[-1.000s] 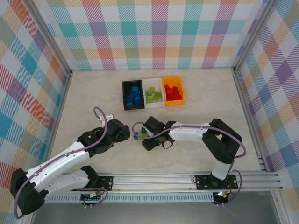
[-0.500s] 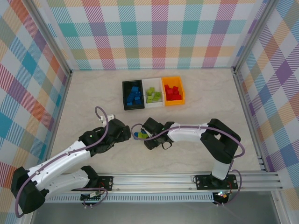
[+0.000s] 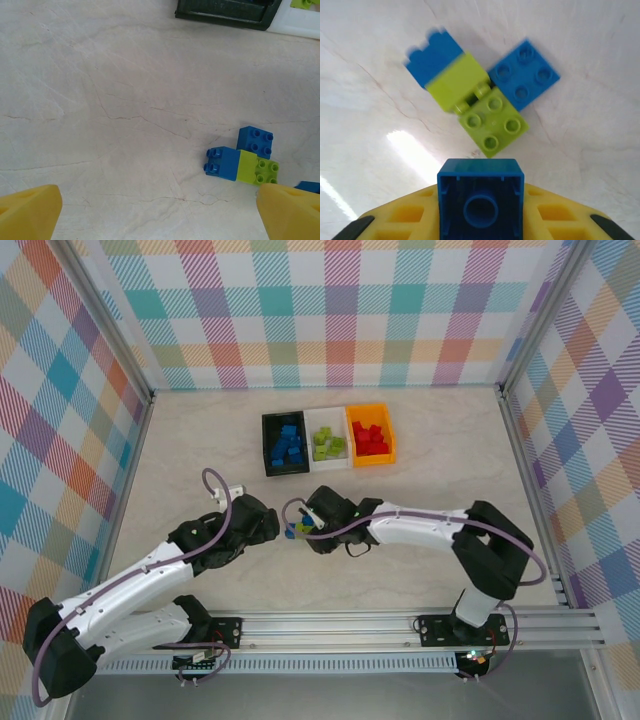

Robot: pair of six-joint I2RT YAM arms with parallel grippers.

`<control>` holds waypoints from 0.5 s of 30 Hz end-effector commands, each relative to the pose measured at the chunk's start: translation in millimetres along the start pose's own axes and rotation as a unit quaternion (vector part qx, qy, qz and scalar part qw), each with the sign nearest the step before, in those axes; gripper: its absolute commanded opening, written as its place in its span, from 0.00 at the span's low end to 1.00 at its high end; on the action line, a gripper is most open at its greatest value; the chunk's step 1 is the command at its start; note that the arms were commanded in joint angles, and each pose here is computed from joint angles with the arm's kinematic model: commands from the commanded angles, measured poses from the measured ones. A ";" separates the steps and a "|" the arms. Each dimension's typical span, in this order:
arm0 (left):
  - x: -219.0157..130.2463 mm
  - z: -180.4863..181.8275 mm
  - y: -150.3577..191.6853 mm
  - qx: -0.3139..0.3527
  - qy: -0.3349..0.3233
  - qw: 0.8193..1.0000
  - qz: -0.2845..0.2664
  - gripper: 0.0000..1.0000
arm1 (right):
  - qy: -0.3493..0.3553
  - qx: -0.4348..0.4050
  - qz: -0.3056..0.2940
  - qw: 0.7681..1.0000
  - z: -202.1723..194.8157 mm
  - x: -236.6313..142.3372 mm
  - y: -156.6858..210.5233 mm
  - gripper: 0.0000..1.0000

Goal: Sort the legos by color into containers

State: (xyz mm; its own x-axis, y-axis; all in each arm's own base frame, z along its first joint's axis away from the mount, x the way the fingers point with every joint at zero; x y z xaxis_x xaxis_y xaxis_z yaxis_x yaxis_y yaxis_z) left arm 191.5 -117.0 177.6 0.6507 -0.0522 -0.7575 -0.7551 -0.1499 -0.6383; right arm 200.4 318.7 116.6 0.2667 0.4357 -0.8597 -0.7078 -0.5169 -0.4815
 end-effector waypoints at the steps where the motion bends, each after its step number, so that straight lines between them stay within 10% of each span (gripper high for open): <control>1: -5.3 8.9 0.8 -0.007 -0.011 1.000 -0.013 1.00 | -0.033 0.005 -0.065 0.997 10.6 -34.0 -46.7 0.33; 15: -10.9 17.0 8.0 -0.018 -0.003 1.000 -0.007 1.00 | -0.051 0.106 -0.133 0.984 -64.0 35.2 -234.1 0.36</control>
State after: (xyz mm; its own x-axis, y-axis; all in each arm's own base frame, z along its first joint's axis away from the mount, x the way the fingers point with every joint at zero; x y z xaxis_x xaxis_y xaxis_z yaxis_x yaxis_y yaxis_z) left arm 183.7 -106.8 186.3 0.6806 -0.0613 -0.7301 -0.7267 -0.1834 -0.6620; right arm 402.9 405.3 193.6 0.4355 0.6119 -0.6603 -0.7077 -0.2206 -0.6712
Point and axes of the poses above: each hand's point on the last joint's axis, 136 mm out from that joint toward the fingers, its own x axis out along the fingers, its own z axis along the line the jaws close on, y = z × x, the point moved 5 cm from there along -x, back along the fingers, and after that the axes turned 5 degrees about x, right-handed, at the moved point
